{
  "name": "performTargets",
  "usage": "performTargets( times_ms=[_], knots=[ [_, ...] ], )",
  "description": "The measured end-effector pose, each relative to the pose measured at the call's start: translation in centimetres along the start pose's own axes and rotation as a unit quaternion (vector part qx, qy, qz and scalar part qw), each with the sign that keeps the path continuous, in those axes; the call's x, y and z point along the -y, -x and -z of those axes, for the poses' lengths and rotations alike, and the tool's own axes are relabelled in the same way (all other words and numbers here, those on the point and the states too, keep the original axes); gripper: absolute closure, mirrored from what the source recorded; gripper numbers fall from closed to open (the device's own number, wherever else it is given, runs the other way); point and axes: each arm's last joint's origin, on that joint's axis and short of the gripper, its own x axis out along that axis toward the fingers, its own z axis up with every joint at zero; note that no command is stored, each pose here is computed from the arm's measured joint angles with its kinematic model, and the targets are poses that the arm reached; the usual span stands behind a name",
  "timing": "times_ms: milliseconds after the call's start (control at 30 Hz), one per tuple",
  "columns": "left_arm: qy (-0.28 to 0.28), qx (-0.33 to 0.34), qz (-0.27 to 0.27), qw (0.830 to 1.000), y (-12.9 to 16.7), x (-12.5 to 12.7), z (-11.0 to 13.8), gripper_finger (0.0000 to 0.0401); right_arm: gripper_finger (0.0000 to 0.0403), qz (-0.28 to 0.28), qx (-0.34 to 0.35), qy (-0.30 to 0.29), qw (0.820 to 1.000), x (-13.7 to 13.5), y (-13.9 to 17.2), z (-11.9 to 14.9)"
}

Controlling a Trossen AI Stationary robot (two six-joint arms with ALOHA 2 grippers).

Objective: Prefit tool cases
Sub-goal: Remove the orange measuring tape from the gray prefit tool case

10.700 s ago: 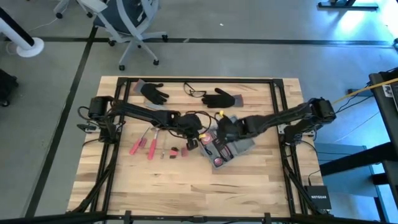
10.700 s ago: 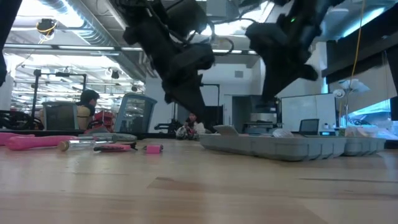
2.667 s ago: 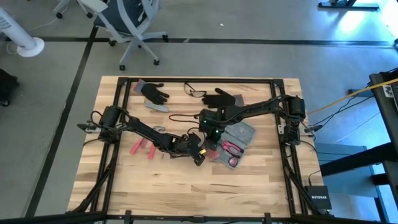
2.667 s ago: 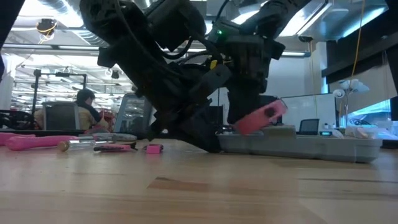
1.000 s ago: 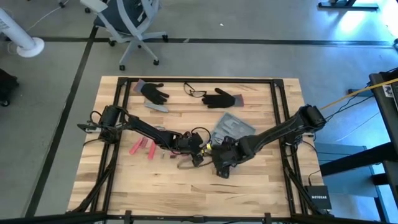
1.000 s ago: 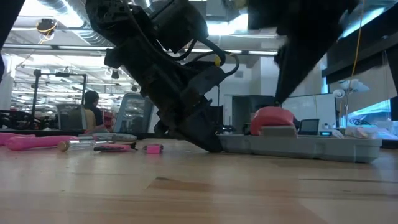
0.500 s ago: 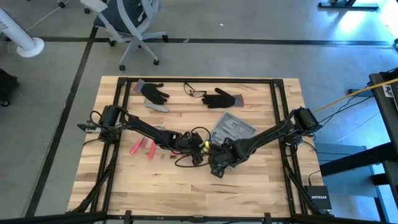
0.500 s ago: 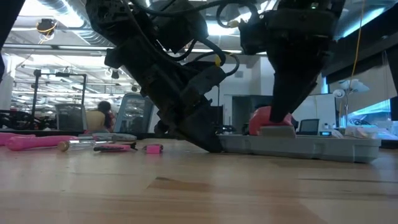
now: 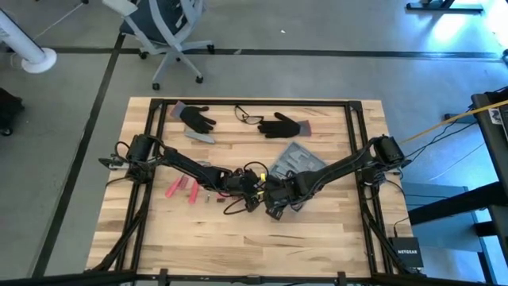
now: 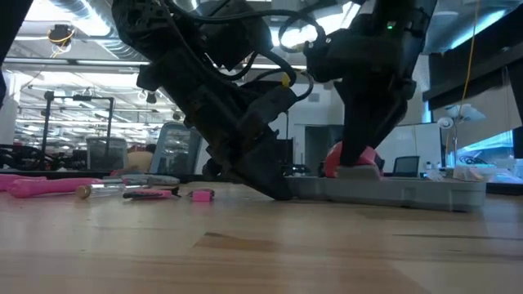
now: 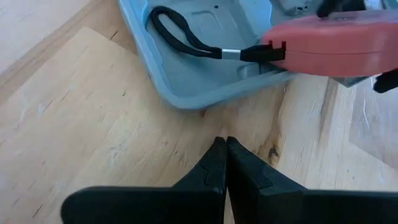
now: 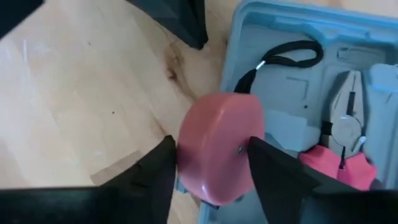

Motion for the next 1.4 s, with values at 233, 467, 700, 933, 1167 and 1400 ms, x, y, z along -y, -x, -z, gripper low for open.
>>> performTargets(
  times_ms=[233,467,700,933,1167,1400],
  knots=[
    [-0.008,0.009,0.009,1.000,0.5,0.2,-0.4,0.0401,0.0323,-0.001,0.001,0.001,1.000,0.0,0.4,0.0],
    [-0.013,0.015,0.026,0.999,1.3,0.6,-0.9,0.0401,0.0362,0.011,0.005,0.012,1.000,-0.3,1.2,-0.6],
    [-0.037,0.036,0.036,0.998,2.6,1.0,-2.0,0.0401,0.0362,0.016,0.006,0.021,1.000,-0.3,1.5,-0.7],
    [-0.091,0.076,0.048,0.992,6.4,1.2,-4.4,0.0401,0.0363,0.010,0.022,0.021,0.999,0.5,4.3,-0.7],
    [-0.154,0.078,0.018,0.985,12.1,-0.2,-6.5,0.0401,0.0368,-0.019,0.056,0.008,0.998,1.5,8.0,-0.8],
    [-0.150,0.097,-0.033,0.983,18.9,-2.0,-7.2,0.0401,0.0398,-0.144,0.085,0.066,0.984,-0.1,8.3,-2.1]
  ],
)
